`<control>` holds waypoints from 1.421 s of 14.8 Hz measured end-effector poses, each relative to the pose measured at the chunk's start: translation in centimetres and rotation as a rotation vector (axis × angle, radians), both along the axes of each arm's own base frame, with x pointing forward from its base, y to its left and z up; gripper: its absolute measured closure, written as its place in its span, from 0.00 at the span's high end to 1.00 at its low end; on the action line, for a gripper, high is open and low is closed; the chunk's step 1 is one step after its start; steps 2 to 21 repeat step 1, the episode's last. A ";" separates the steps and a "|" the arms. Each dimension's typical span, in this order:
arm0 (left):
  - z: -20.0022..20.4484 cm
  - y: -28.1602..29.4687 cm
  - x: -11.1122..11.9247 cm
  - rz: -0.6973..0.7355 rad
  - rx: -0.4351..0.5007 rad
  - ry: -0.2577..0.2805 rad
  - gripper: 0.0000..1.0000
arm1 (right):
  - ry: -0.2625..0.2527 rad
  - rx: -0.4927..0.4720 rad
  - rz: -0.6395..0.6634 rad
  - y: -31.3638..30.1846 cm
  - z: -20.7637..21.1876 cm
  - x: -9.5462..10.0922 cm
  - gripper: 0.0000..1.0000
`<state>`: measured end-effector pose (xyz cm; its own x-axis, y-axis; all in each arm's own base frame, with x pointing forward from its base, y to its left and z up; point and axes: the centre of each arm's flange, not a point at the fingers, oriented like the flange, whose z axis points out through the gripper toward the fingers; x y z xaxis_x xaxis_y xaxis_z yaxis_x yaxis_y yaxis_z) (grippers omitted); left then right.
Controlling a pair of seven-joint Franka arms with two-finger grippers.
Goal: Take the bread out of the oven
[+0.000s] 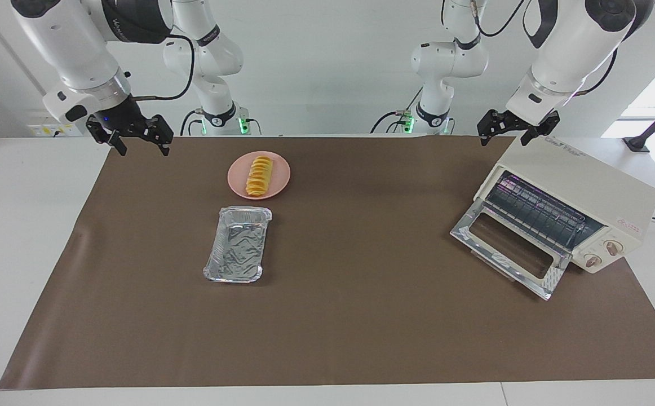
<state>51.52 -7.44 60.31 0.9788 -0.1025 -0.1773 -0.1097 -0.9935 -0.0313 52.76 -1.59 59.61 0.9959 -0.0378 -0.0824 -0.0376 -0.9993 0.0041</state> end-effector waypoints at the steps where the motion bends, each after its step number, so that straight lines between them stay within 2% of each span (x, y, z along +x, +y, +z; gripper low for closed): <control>1: 0.0 0.0 0.0 0.000 0.000 0.000 1.00 | 0.000 0.000 0.000 0.0 0.0 0.0 1.00; 21: 0.0 0.0 0.0 0.000 0.000 0.000 1.00 | 0.000 0.000 0.000 0.0 0.0 0.0 1.00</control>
